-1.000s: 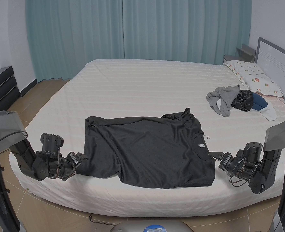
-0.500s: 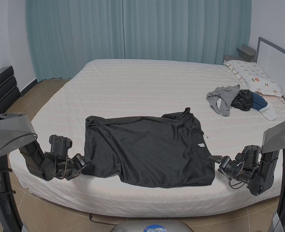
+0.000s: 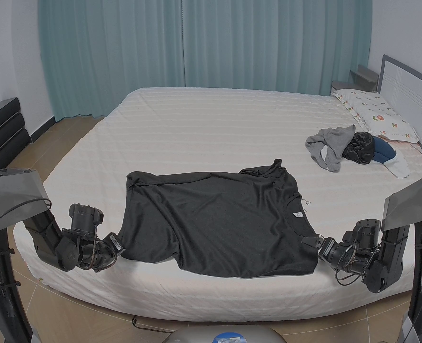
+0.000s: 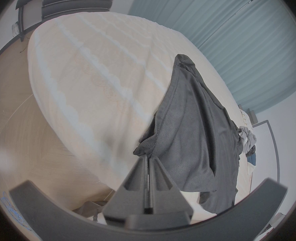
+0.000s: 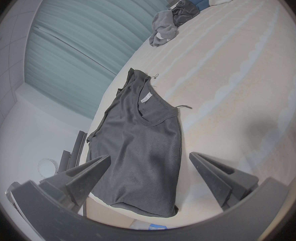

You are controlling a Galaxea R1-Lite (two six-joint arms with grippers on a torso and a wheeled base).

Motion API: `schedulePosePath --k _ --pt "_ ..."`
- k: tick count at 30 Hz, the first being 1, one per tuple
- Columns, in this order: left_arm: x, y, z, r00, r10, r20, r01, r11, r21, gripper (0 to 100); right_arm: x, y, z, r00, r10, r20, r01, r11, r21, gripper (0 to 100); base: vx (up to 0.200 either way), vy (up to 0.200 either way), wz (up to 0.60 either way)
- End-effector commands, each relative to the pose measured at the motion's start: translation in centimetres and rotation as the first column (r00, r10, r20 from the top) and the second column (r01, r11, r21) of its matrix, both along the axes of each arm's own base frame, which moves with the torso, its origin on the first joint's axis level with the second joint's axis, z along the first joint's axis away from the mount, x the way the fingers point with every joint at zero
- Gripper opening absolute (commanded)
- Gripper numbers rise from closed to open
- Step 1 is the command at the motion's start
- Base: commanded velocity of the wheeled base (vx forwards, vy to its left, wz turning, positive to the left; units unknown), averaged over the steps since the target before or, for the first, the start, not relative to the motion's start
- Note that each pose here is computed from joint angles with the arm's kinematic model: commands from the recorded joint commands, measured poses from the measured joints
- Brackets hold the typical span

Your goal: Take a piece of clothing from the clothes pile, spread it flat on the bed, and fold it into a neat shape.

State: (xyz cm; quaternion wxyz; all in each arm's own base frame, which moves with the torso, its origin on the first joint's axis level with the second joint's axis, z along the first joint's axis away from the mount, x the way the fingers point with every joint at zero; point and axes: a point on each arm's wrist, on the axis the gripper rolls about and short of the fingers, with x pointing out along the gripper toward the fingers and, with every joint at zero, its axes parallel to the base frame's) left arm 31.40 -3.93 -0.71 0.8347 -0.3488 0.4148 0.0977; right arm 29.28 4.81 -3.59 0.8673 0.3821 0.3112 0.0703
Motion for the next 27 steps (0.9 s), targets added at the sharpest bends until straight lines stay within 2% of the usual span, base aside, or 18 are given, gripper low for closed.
schedulePosePath --k 1,7,8,12,16,23,27 --pt "-0.3 0.1 1.3 0.999 0.000 0.034 0.000 1.000 -0.001 0 0.2 0.1 -0.9 1.000 0.008 -0.022 -0.009 1.000 -0.013 100 0.000 0.000 0.00" --pt "-0.2 0.5 1.3 0.999 0.011 0.038 -0.011 1.000 -0.001 0 0.9 0.3 -1.7 1.000 0.014 -0.015 -0.015 1.000 -0.017 100 0.000 0.000 0.00" --pt "-0.2 0.6 1.4 0.999 0.014 0.039 -0.014 1.000 -0.001 0 1.0 0.3 -1.9 1.000 0.014 -0.015 -0.015 1.000 -0.017 0 0.000 0.000 0.00" --pt "-0.1 0.9 1.4 0.999 0.023 0.041 -0.024 1.000 0.000 0 1.5 0.2 -1.4 1.000 0.003 0.017 -0.003 1.000 -0.015 0 0.000 0.000 0.00" --pt "0.0 1.0 1.4 0.999 0.028 0.044 -0.028 1.000 -0.001 0 2.6 -0.2 0.3 0.995 -0.016 0.098 0.016 1.000 -0.005 0 0.000 0.000 0.00" --pt "0.3 1.5 1.4 0.998 0.045 0.050 -0.045 0.999 -0.002 0 5.8 -0.4 1.8 0.975 -0.039 0.218 0.037 0.999 0.012 0 0.000 0.000 0.00" --pt "0.3 1.5 1.4 0.998 0.046 0.051 -0.046 0.999 -0.002 0 8.2 -0.3 2.3 0.974 -0.045 0.222 0.043 0.999 0.012 0 0.000 0.000 0.00"
